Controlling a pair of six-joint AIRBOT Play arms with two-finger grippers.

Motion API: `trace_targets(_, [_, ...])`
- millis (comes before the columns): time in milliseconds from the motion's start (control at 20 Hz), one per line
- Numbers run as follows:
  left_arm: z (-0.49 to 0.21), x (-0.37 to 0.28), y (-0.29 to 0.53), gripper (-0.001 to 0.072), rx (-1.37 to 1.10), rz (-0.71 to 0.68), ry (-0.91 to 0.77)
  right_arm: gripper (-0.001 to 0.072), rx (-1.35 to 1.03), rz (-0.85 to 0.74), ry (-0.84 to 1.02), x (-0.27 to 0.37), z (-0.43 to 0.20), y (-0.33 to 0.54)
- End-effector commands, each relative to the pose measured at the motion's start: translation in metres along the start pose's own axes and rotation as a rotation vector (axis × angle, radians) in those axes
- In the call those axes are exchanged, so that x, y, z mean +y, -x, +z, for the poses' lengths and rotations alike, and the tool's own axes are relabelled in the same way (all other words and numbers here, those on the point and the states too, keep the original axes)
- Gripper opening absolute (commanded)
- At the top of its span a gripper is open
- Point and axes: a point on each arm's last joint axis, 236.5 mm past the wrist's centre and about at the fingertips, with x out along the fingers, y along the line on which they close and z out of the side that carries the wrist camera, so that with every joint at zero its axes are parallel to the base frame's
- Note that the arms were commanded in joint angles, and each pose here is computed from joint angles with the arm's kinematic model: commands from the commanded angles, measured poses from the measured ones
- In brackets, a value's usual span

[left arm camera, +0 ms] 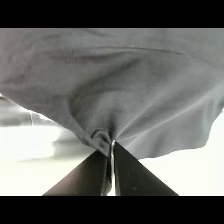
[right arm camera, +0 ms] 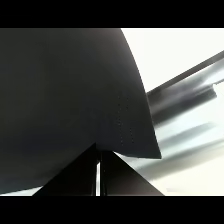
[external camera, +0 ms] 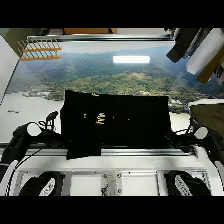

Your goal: Fold the clothes and pants, and hang the long-sleeved shirts on hangers.

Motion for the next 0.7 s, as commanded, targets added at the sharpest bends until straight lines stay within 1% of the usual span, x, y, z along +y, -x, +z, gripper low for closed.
trace_targets(0, [-0.016, -0.005, 0.034, 0.0006, 0.01, -0.013, -0.034, 0.0011, 0.034, -0.069, 0.126, -0.004, 0.002, 0.03])
trace_targets(250, [0.011, -0.023, 0.059, 0.0006, -0.042, -0.016, -0.092, 0.001, 0.007, -0.089, 0.196, 0.01, 0.027, 0.065])
trace_targets(450, [0.062, -0.038, 0.06, 0.0006, -0.055, -0.013, -0.165, 0.001, 0.023, -0.098, 0.221, 0.028, 0.053, 0.067])
trace_targets(650, [0.119, -0.031, 0.056, 0.0006, -0.066, -0.01, -0.129, 0.001, 0.034, -0.101, 0.271, 0.055, 0.087, 0.06])
